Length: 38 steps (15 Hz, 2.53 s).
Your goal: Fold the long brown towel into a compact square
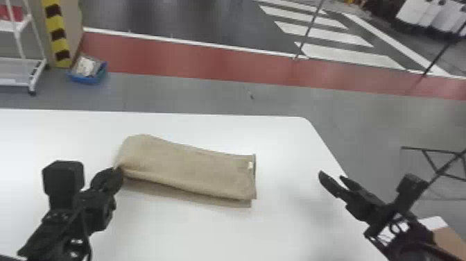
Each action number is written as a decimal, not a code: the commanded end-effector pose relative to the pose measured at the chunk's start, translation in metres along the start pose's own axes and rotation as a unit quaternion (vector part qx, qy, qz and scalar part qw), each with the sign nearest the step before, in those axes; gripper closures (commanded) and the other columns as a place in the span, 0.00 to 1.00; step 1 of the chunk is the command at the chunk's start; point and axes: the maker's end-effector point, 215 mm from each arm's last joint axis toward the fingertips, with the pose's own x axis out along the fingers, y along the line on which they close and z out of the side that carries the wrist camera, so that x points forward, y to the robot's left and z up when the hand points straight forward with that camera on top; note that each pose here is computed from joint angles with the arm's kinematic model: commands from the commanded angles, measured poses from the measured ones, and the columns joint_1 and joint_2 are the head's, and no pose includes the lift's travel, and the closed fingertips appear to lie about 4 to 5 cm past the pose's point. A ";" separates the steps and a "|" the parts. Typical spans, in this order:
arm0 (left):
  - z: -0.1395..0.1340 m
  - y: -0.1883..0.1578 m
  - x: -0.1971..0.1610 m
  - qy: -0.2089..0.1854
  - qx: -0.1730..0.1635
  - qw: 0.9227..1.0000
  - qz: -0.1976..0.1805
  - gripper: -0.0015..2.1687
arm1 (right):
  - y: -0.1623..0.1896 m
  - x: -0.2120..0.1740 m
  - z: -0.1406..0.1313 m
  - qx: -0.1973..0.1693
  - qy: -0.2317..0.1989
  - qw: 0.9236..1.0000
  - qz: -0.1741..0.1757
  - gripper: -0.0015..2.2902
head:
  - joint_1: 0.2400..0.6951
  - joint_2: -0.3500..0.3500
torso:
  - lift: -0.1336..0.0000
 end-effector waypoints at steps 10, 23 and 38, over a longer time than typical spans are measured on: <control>-0.030 -0.001 -0.076 0.044 -0.004 0.999 -0.009 0.49 | 0.038 0.027 -0.011 -0.006 0.015 0.999 0.031 0.03 | 1.00 0.00 | 0.07; 0.079 0.027 -0.073 -0.089 0.008 0.996 0.015 0.06 | 0.095 0.034 -0.018 0.018 0.049 0.996 0.066 0.03 | 1.00 0.04 | 0.07; -0.033 -0.041 -0.004 0.063 0.036 0.992 -0.105 0.77 | 0.232 0.105 -0.062 -0.040 0.167 0.981 0.091 0.09 | 1.00 0.19 | 0.07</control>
